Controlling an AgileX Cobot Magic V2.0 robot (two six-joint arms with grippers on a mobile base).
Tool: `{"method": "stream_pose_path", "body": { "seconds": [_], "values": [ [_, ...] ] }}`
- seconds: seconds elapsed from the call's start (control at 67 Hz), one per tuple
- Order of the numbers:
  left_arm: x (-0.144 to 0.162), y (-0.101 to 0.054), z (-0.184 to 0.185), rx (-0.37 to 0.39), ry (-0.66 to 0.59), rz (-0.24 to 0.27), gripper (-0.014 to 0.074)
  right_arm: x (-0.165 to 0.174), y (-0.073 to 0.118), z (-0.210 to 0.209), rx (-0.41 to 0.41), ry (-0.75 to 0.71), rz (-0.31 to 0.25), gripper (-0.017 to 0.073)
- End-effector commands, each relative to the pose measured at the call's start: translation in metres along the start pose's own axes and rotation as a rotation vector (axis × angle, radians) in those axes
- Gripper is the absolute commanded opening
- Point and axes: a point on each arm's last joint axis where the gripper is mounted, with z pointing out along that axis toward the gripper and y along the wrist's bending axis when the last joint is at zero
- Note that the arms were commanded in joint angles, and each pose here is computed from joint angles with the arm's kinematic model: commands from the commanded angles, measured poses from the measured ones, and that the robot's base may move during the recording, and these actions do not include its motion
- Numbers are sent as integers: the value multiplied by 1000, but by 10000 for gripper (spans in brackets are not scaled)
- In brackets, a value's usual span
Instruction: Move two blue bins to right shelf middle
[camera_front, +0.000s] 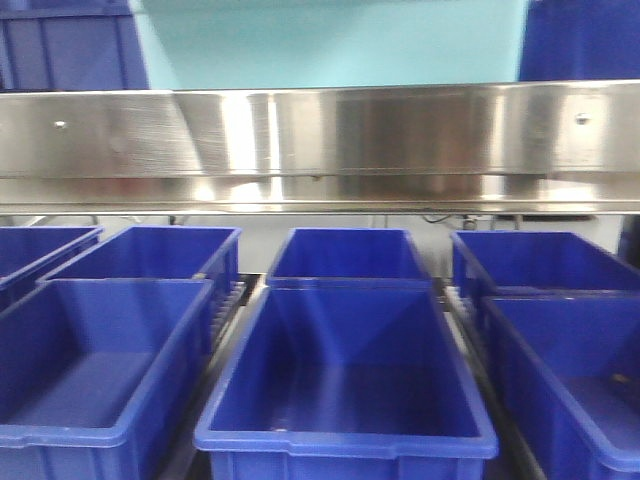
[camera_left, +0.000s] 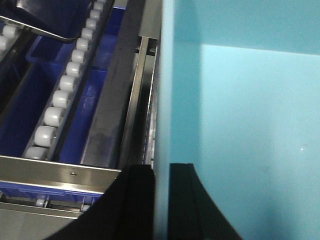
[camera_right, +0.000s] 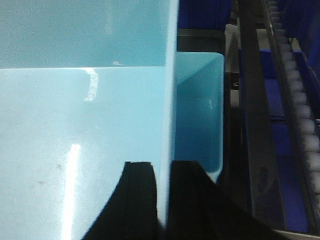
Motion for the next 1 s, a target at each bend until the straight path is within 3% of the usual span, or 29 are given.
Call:
{"method": "stream_pose_path", "body": {
  "seconds": [0.0,0.985],
  "values": [
    [-6,-1,-8,37,-54,-9,-111,-5,2,-9,-42,-53,7,-167],
    [-6,-1,-8,37,-54,-9,-111,-5,2,-9,-42,-53,7,-167]
  ]
}}
